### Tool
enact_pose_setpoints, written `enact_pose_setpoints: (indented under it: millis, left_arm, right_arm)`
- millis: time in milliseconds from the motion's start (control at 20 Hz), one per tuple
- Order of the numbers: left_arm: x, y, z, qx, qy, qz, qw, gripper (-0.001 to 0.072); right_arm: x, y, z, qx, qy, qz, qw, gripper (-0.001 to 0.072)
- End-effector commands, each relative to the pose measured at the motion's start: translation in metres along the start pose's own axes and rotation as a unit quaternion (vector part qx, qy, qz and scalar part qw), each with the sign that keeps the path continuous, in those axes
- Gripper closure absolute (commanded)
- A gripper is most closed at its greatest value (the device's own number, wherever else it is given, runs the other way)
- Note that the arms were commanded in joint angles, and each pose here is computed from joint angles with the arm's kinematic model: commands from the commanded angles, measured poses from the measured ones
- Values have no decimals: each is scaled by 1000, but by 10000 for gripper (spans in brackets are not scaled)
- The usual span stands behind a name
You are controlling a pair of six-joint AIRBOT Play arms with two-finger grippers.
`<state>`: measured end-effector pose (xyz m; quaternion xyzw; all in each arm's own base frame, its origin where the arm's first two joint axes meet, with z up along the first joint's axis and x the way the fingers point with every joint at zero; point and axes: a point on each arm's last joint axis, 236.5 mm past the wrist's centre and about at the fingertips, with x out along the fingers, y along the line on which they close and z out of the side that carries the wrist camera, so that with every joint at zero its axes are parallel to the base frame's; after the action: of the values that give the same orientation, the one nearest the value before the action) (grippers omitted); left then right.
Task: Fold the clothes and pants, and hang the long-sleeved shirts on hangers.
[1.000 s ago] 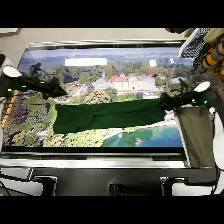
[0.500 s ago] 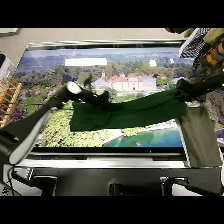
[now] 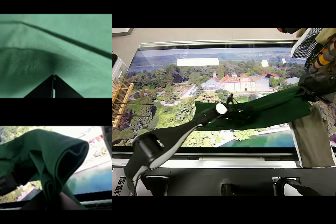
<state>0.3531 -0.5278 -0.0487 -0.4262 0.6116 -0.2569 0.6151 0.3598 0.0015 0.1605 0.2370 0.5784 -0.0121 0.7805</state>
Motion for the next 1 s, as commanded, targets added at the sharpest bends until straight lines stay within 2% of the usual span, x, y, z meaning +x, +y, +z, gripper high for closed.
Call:
enact_pose_setpoints:
  millis: [0, 300, 450, 700, 850, 950]
  left_arm:
    - [34, -13, -23, -15, 16, -23, 1000, 692]
    - [37, -22, -44, 8, 73, -22, 997, 692]
    - [-1, 0, -41, 80, 114, 50, 989, 693]
    - [-139, 23, 35, 205, 62, 216, 953, 692]
    - [-243, 22, 73, 229, 19, 272, 934, 691]
    - [-300, 19, 86, 221, -9, 282, 934, 690]
  right_arm:
    - [-5, 3, -2, 8, -5, 3, 1000, 678]
    - [-5, 0, 0, 8, -8, -3, 1000, 678]
    - [-5, -2, 1, 9, -10, -7, 1000, 678]
    - [-8, 62, -3, -4, -5, 115, 993, 678]
    - [9, 103, -13, -21, 6, 132, 991, 678]
    - [30, 139, -25, -25, 23, 143, 989, 678]
